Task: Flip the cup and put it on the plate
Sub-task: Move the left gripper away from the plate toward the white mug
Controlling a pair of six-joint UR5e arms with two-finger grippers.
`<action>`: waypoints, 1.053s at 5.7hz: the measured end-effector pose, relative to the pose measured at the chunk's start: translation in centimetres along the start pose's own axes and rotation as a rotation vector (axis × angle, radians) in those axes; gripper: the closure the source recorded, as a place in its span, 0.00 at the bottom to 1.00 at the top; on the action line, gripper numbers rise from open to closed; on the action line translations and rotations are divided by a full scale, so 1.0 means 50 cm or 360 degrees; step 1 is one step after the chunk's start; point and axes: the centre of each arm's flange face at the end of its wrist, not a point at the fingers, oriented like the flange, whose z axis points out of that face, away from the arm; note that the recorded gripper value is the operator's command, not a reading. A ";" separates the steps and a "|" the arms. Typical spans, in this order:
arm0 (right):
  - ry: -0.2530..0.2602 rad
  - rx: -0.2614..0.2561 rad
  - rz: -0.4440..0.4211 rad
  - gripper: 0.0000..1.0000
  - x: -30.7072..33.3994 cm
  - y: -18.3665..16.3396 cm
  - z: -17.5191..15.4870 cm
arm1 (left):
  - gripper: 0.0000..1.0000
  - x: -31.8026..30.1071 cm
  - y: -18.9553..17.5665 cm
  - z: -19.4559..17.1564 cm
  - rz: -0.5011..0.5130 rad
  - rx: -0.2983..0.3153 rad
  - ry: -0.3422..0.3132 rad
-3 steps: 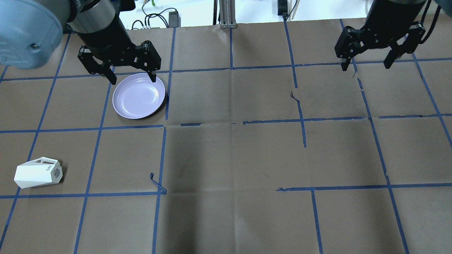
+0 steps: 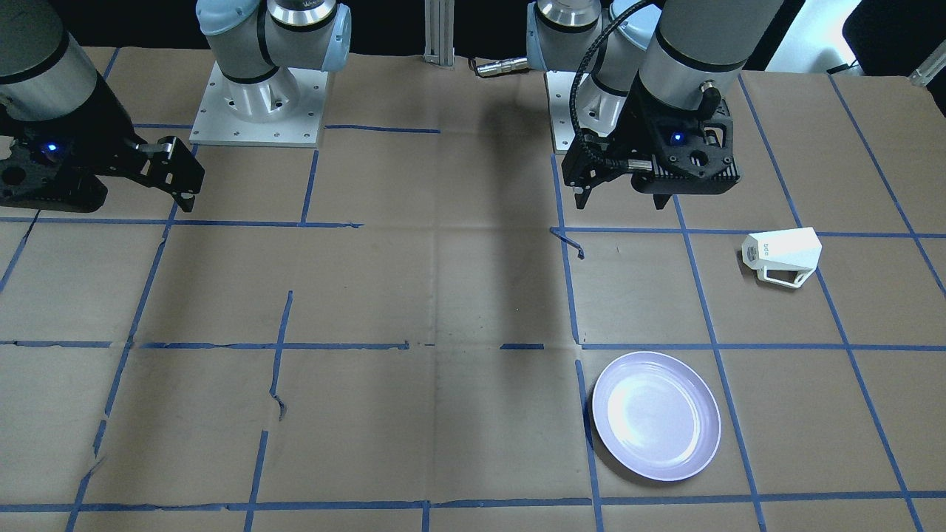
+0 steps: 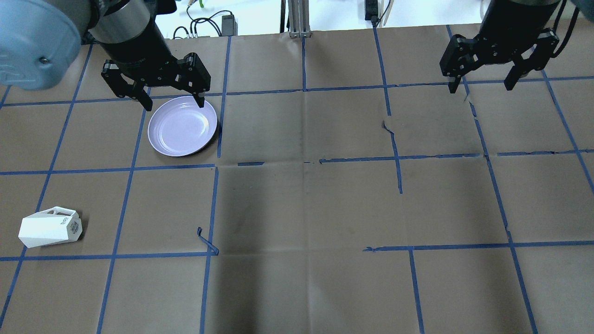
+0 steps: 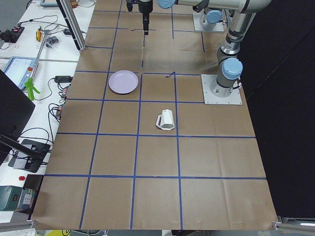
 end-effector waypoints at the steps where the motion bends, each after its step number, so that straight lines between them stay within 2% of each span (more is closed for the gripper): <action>1: 0.0000 0.0000 0.0000 0.00 0.000 0.000 0.000 | 0.02 -0.024 -0.004 -0.004 -0.0005 0.0004 0.0000; 3: 0.0000 0.0000 0.0000 0.00 0.000 0.000 0.000 | 0.02 -0.196 -0.007 -0.024 -0.0014 0.0011 -0.0005; 5: 0.0000 0.0001 0.0000 0.00 0.000 0.000 0.000 | 0.02 -0.476 0.013 -0.030 0.0032 -0.0027 0.0000; 6: 0.0000 0.0000 0.0000 0.00 0.000 0.000 0.000 | 0.02 -0.632 0.046 -0.026 0.0060 -0.0042 0.0012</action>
